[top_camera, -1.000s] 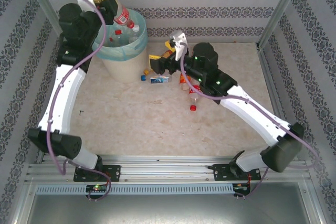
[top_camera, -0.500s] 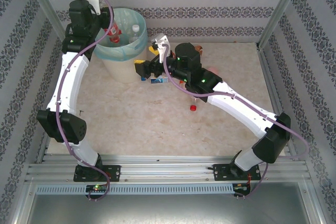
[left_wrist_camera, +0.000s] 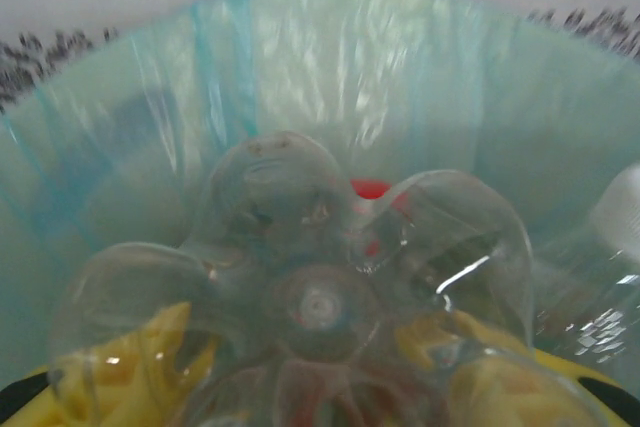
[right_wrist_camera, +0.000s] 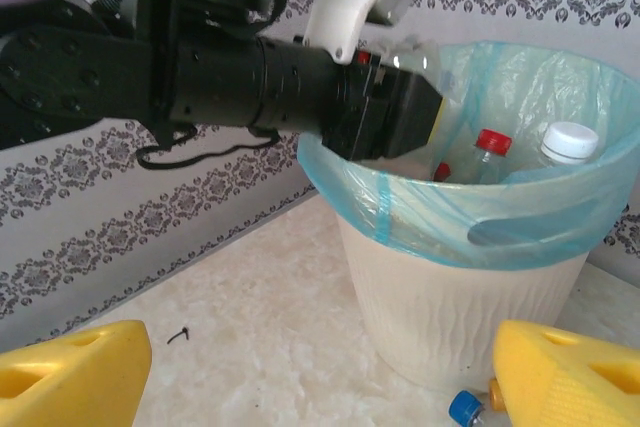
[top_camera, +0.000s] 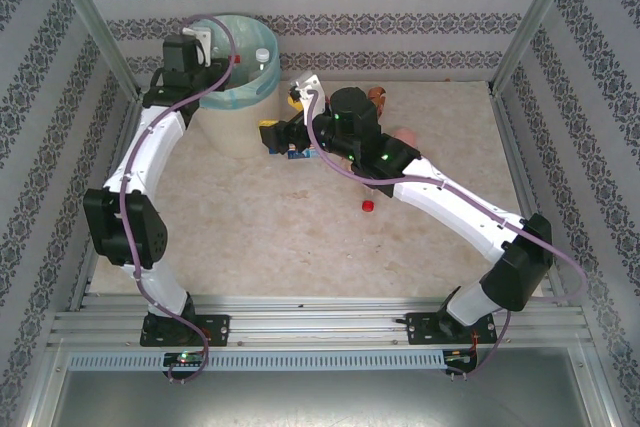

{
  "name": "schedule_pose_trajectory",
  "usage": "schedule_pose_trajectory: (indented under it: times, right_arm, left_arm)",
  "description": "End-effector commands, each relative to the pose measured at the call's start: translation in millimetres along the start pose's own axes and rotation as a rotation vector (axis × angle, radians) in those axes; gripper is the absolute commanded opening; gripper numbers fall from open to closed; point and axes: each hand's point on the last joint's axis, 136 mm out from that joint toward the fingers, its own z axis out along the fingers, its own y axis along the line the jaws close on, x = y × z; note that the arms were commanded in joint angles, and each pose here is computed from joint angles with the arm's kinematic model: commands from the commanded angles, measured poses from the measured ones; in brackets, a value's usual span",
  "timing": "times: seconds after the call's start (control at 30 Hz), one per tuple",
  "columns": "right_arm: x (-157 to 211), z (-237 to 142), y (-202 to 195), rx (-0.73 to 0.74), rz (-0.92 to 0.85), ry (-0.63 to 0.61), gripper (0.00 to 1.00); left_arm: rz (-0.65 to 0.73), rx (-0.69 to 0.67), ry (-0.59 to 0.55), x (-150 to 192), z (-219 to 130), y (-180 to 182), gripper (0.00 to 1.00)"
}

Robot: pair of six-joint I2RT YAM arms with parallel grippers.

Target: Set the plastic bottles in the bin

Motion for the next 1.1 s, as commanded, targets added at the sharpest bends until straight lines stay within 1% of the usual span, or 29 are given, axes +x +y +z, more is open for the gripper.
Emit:
schedule_pose_trajectory:
  times: [0.0, 0.1, 0.17, 0.2, 0.23, 0.33, 0.37, 0.5, 0.57, 0.63, 0.73, 0.77, 0.83, 0.93, 1.0, 1.07]
  right_arm:
    - [-5, -7, 0, 0.014, 0.017, -0.018, 0.88]
    - [-3, -5, 1, 0.007, 0.021, -0.013, 0.88]
    - [-4, -6, 2, 0.004, 0.021, -0.014, 0.88]
    - [-4, -6, 2, 0.003, 0.02, -0.013, 0.88]
    - [-4, -6, 1, 0.005, 0.02, -0.013, 0.88]
    - [-6, -6, 2, 0.006, 0.015, -0.016, 0.88]
    - [-7, -6, 2, 0.006, 0.015, -0.018, 0.87]
    - [-7, -6, 3, 0.002, 0.013, -0.018, 0.87]
    - [-6, -6, 2, 0.002, 0.013, -0.017, 0.87]
    - [-5, -5, 2, 0.003, 0.013, -0.015, 0.86]
    - [-4, -2, 2, -0.001, 0.013, -0.011, 0.86]
    - [-3, -1, 2, -0.003, 0.013, -0.01, 0.86]
    - [0, 1, 2, -0.006, 0.02, -0.002, 0.85]
    - [2, 4, 4, -0.019, 0.027, 0.005, 0.84]
    - [4, 5, 5, -0.025, 0.03, 0.011, 0.84]
    - [4, 4, 6, -0.027, 0.032, 0.014, 0.83]
  left_arm:
    - [0.016, -0.009, -0.004, 9, 10, 5, 0.24]
    - [0.01, -0.003, 0.018, 18, 16, 4, 0.24]
    - [0.003, 0.006, 0.026, 20, 17, 3, 0.28]
    - [-0.002, 0.011, 0.027, 19, 17, 3, 0.33]
    - [-0.009, 0.017, 0.018, 13, 15, 3, 0.42]
    - [-0.042, 0.039, -0.037, -15, 0, 0, 0.67]
    - [-0.049, 0.038, -0.06, -26, -7, 1, 0.71]
    - [-0.076, 0.025, -0.194, -80, -48, 6, 0.75]
    - [-0.086, 0.03, -0.254, -102, -69, 6, 0.74]
    - [-0.085, 0.057, -0.29, -117, -83, 2, 0.7]
    - [-0.083, 0.079, -0.275, -120, -87, -2, 0.62]
    - [-0.083, 0.081, -0.26, -117, -84, -2, 0.58]
    - [-0.079, 0.082, -0.21, -105, -71, -3, 0.45]
    - [-0.073, 0.079, -0.104, -78, -47, -3, 0.33]
    - [-0.074, 0.051, -0.052, -61, -34, 2, 0.28]
    - [-0.081, 0.01, -0.026, -50, -28, 12, 0.27]
